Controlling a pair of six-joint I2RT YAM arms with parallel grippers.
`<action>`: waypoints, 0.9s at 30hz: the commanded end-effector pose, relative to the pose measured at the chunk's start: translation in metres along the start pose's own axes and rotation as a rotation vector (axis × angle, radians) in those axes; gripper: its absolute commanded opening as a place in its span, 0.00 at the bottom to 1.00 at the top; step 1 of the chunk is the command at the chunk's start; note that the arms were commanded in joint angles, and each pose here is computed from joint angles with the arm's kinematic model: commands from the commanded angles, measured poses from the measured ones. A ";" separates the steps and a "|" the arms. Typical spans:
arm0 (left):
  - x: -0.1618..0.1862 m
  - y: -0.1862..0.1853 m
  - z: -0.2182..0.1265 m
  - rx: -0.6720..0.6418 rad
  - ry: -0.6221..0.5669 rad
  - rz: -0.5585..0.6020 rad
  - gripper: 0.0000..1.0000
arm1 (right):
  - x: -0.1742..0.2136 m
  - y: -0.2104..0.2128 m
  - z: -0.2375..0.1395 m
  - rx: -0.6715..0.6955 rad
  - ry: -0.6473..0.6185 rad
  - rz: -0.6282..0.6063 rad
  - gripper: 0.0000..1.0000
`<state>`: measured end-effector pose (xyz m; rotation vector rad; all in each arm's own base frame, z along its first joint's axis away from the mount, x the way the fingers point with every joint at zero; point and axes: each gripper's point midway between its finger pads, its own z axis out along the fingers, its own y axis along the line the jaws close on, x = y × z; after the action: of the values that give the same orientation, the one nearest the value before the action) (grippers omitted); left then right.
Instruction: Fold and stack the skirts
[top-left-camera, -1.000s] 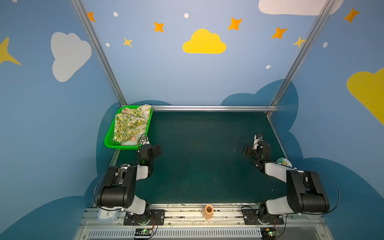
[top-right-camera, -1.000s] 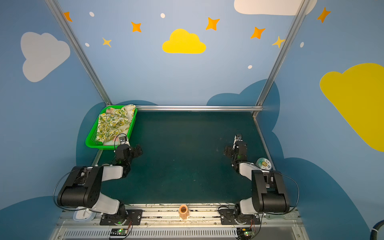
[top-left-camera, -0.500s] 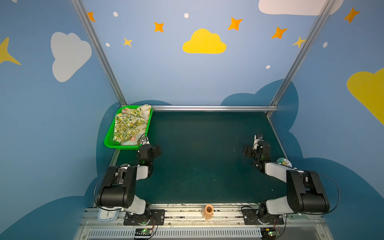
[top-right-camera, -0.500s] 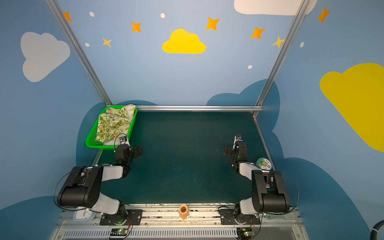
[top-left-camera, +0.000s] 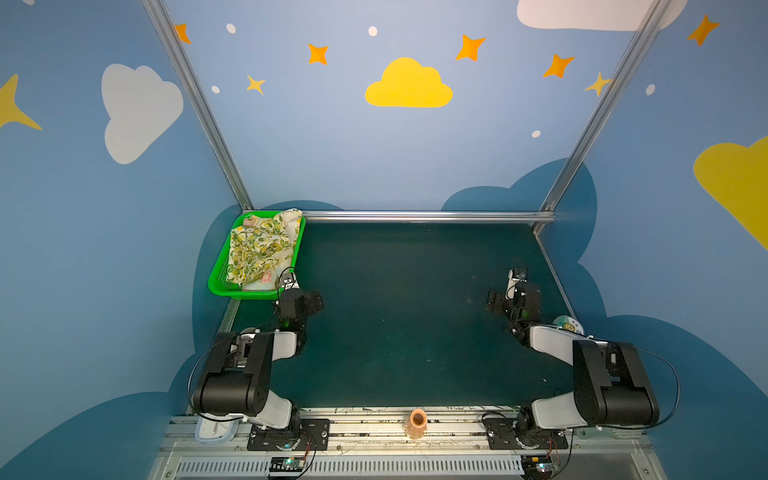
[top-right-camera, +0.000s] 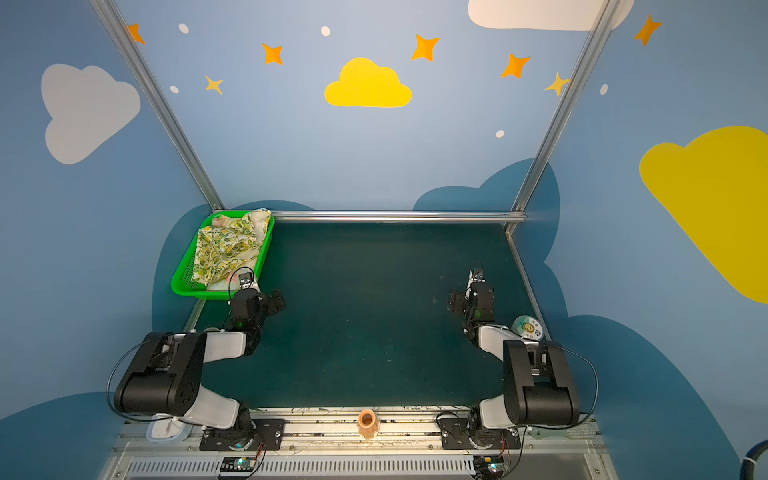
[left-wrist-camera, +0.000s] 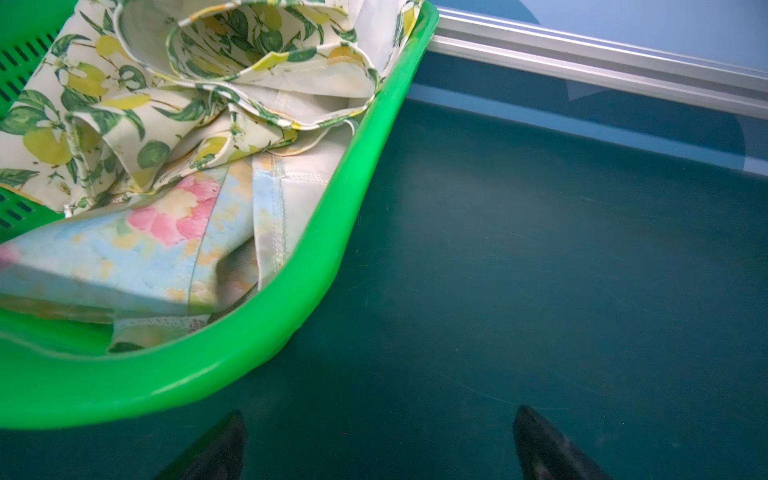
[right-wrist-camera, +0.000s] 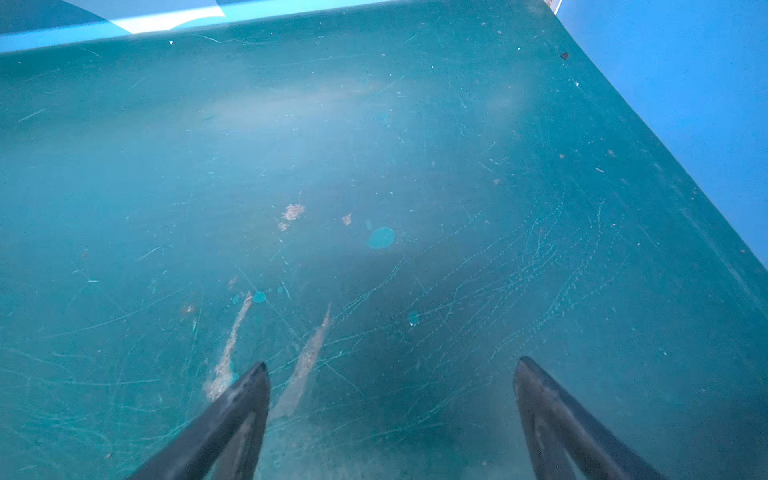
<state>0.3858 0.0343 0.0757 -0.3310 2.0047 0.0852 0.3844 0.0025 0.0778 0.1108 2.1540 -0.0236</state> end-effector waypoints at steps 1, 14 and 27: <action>-0.009 -0.001 0.001 0.006 -0.025 0.004 1.00 | -0.010 0.000 0.002 -0.005 -0.022 0.008 0.93; -0.016 -0.003 -0.001 0.014 -0.041 -0.004 0.97 | -0.024 0.015 -0.007 -0.057 -0.003 -0.045 0.73; -0.111 -0.010 -0.054 -0.002 -0.022 -0.217 0.81 | -0.061 0.062 -0.032 -0.103 0.101 -0.019 0.59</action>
<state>0.3952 0.0274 0.1952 -0.4191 1.8925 -0.0333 0.4056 0.0536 0.1547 0.0250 2.1751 0.0796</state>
